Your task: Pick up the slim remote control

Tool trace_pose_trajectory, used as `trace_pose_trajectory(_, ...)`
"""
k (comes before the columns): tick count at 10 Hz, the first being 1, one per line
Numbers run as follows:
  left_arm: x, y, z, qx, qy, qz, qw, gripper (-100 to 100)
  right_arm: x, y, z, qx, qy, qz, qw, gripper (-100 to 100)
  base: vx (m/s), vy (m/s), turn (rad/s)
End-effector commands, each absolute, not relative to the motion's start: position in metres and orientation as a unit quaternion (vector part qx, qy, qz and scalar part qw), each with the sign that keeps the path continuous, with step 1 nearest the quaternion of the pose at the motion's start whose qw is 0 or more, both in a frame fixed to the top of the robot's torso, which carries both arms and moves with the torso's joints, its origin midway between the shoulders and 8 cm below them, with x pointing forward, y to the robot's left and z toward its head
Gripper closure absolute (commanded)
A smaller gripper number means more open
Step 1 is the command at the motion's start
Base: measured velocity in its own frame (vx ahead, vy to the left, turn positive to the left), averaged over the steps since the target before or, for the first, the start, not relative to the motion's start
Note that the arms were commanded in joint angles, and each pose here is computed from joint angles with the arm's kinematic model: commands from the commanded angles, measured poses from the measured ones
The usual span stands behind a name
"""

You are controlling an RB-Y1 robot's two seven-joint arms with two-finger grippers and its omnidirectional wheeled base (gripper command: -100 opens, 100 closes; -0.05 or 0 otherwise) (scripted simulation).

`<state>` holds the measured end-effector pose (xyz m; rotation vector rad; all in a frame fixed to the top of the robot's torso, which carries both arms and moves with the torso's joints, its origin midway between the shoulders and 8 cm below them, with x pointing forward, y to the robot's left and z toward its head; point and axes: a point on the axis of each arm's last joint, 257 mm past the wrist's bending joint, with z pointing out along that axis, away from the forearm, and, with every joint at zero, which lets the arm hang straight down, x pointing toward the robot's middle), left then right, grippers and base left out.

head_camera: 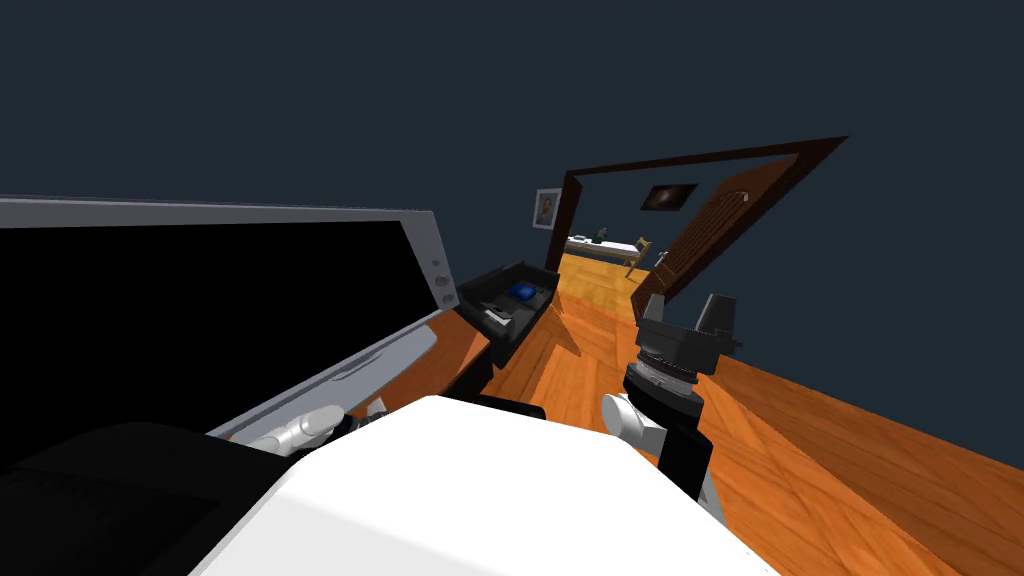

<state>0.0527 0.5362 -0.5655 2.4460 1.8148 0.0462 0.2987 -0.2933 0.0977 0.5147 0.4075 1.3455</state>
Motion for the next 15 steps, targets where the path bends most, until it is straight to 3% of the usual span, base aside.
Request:
trace_pose_trajectory(1,0.041,0.551,-0.562,0.817,0.577,0.01,0.023,-100,0.299,-0.293,0.098,0.234,0.185,0.612,0.733,0,0.015,0.083,-0.342)
trace_pose_trajectory(6,0.025,0.56,-0.566,0.831,0.556,-0.004,0.0,-100,0.299,-0.293,0.098,0.234,0.185,0.612,0.733,0,0.0,0.07,-0.155)
trace_pose_trajectory(7,0.024,0.56,-0.566,0.832,0.555,-0.005,0.0,0,0.299,-0.293,0.098,0.234,0.185,0.612,0.733,0,0.0,0.0,0.0)
trace_pose_trajectory(8,0.02,0.551,-0.576,0.83,0.558,-0.003,0.0,-100,0.299,-0.293,0.098,0.234,0.185,0.612,0.733,0,-0.019,0.02,-0.063)
trace_pose_trajectory(11,0.018,0.545,-0.582,0.828,0.56,-0.003,0.0,-100,0.299,-0.293,0.098,0.234,0.185,0.612,0.733,0,-0.015,0.016,-0.05)
trace_pose_trajectory(12,0.018,0.545,-0.582,0.828,0.56,-0.002,0.0,100,0.299,-0.293,0.098,0.234,0.185,0.612,0.733,0,0.0,0.0,0.0)
trace_pose_trajectory(15,0.017,0.545,-0.582,0.828,0.561,-0.003,0.0,100,0.299,-0.293,0.098,0.234,0.185,0.612,0.733,0,0.0,0.0,0.0)
